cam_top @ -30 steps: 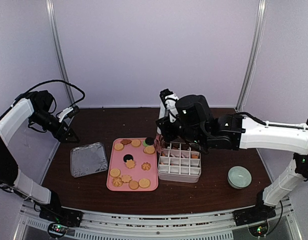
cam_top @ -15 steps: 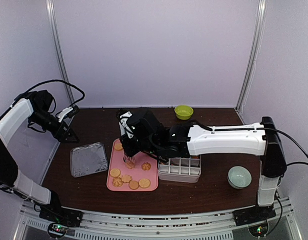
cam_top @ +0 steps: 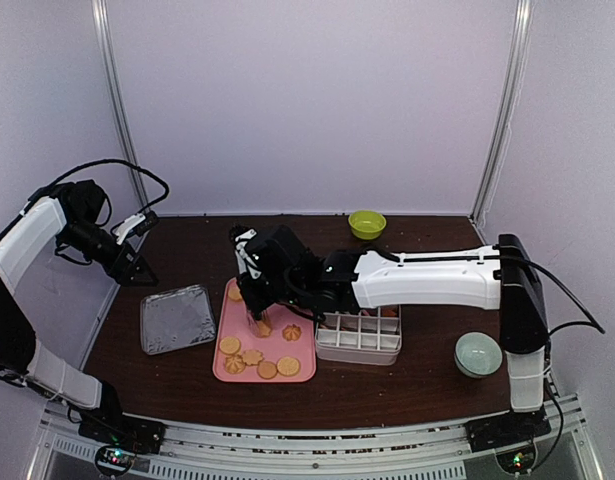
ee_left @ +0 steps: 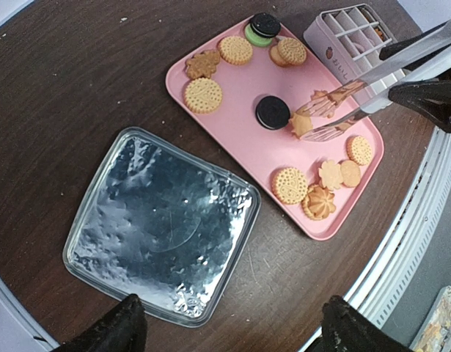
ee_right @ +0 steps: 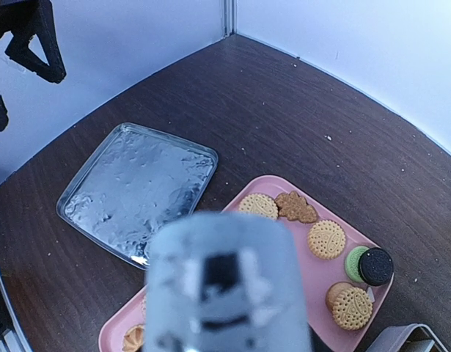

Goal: Pack the cookies
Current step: Pick up the fake cookies from the plate.

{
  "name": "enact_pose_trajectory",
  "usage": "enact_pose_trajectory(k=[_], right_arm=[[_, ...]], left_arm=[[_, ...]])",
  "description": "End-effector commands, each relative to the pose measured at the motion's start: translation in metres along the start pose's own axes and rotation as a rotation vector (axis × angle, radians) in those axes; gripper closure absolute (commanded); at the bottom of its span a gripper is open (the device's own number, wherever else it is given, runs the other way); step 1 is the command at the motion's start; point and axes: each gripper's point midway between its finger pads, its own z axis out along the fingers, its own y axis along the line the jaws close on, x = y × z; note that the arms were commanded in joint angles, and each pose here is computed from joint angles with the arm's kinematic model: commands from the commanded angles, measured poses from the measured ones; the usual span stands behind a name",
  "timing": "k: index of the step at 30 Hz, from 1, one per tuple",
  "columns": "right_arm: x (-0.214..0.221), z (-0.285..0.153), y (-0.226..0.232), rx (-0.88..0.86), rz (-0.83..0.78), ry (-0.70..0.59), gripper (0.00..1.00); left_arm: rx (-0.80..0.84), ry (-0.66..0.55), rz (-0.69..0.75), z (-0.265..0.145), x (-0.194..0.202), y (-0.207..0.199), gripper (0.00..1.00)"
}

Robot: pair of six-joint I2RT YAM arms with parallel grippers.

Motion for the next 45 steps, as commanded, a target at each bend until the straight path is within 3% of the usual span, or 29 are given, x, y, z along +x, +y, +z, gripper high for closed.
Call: enact_pose_trajectory(k=[1,9,34,40,45], right_arm=[[-0.018,0.003,-0.001,0.005,0.017,-0.047,0.64],[-0.007,0.003,-0.012,0.059,-0.006,-0.028,0.62],[0.007,0.009,0.012,-0.028,-0.002,0.007,0.60],[0.008,0.006,0.001,0.024,0.008,0.003,0.71],[-0.026,-0.023,-0.013,0.029,0.048,-0.075,0.79]], left_arm=[[-0.018,-0.016,0.019,-0.006,-0.002,0.001,0.15],[-0.017,-0.016,0.018,-0.006,-0.003,0.001,0.15],[-0.014,-0.017,0.018,-0.006,-0.003,0.001,0.15],[-0.019,-0.013,0.020,-0.005,-0.001,0.001,0.15],[-0.016,-0.017,0.020,-0.006,-0.003,0.001,0.15]])
